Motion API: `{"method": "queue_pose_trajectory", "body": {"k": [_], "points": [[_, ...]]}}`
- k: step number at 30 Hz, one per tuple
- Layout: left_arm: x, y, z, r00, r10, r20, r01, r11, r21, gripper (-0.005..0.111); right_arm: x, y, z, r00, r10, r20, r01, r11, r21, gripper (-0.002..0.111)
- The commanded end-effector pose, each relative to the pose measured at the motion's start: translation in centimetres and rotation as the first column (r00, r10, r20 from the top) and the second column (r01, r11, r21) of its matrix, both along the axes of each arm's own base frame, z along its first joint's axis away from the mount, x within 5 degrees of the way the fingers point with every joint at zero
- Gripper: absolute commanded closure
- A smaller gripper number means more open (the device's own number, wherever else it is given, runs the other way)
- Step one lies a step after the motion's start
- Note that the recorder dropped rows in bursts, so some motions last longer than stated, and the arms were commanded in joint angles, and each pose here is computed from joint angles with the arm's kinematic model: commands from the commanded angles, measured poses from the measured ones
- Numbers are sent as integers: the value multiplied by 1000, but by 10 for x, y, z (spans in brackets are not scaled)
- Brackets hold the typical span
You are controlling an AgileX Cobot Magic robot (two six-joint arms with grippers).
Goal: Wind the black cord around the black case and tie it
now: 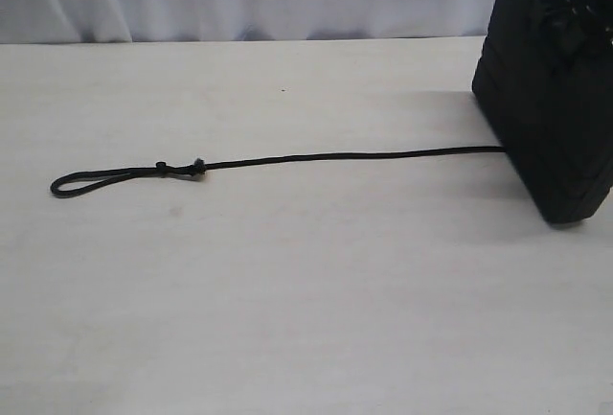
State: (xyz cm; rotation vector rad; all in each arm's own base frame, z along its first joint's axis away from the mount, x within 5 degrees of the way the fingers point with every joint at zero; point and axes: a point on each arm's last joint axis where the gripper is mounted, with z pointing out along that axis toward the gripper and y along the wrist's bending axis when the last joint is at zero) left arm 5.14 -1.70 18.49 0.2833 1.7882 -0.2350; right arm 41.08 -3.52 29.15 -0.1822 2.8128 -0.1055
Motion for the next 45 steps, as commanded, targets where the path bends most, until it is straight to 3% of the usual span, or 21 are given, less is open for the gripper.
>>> {"method": "queue_pose_trajectory", "body": {"k": [1,3,7,18,23,29,45], "points": [[0,0,0,1000,3,9,-3,1000,-11,107,-2,0,1,1000,8,0,-8,1000,7,67],[0,0,0,1000,3,9,-3,1000,-11,107,-1,1,1,1000,-7,9,7,1000,14,57],[0,0,0,1000,3,9,-3,1000,-11,107,-1,1,1,1000,-24,14,24,1000,20,50],[0,0,0,1000,3,9,-3,1000,-11,107,-1,1,1,1000,-26,14,26,999,21,51],[0,0,0,1000,3,9,-3,1000,-11,107,-1,0,2,999,-32,16,32,999,21,66],[0,0,0,1000,3,9,-3,1000,-11,107,-1,-2,5,998,-49,26,49,999,-2,50],[0,0,0,1000,3,9,-3,1000,-11,107,4,-4,7,995,-57,77,58,998,-18,53]]}}
